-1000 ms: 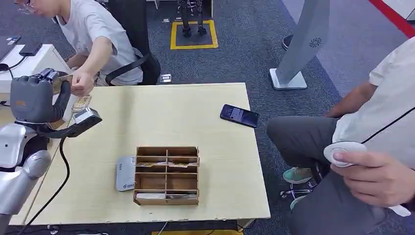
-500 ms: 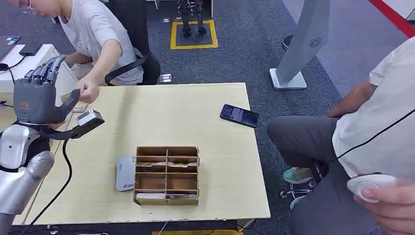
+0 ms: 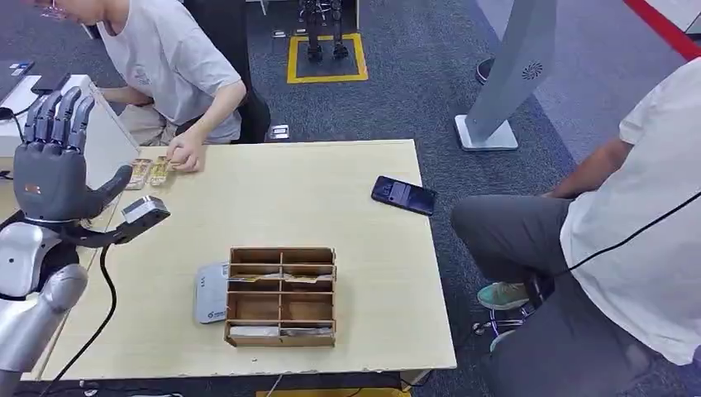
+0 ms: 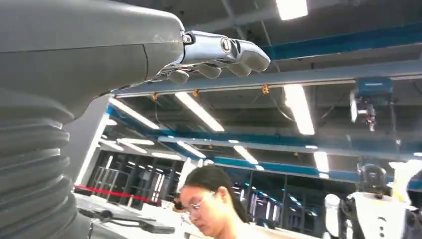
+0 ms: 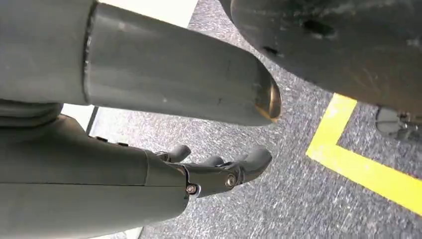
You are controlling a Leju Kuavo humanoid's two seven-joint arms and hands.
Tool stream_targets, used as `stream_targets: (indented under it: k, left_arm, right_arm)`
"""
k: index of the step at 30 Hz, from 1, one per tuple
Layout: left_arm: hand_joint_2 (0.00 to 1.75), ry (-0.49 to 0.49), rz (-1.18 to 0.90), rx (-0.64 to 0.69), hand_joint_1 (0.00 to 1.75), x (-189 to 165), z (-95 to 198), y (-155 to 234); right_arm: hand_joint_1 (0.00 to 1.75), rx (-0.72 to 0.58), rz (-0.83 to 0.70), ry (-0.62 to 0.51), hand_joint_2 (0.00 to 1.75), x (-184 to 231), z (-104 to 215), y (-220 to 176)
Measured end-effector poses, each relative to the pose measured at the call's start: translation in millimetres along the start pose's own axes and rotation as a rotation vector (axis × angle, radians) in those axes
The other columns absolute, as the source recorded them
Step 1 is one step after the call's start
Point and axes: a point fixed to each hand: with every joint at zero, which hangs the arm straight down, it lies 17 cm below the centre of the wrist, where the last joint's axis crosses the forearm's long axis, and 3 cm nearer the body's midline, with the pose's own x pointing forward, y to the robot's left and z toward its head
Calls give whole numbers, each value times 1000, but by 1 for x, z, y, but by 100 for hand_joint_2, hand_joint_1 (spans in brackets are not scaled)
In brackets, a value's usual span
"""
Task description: Pass the card to the sensor for recognition and then transmit it.
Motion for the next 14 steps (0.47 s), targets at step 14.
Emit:
stream_targets:
  k: [14]
  left_arm:
    - [175, 334, -18, 50, 0, -153, 132, 90]
  right_arm:
    - [0, -195, -78, 25, 0, -29, 18, -15]
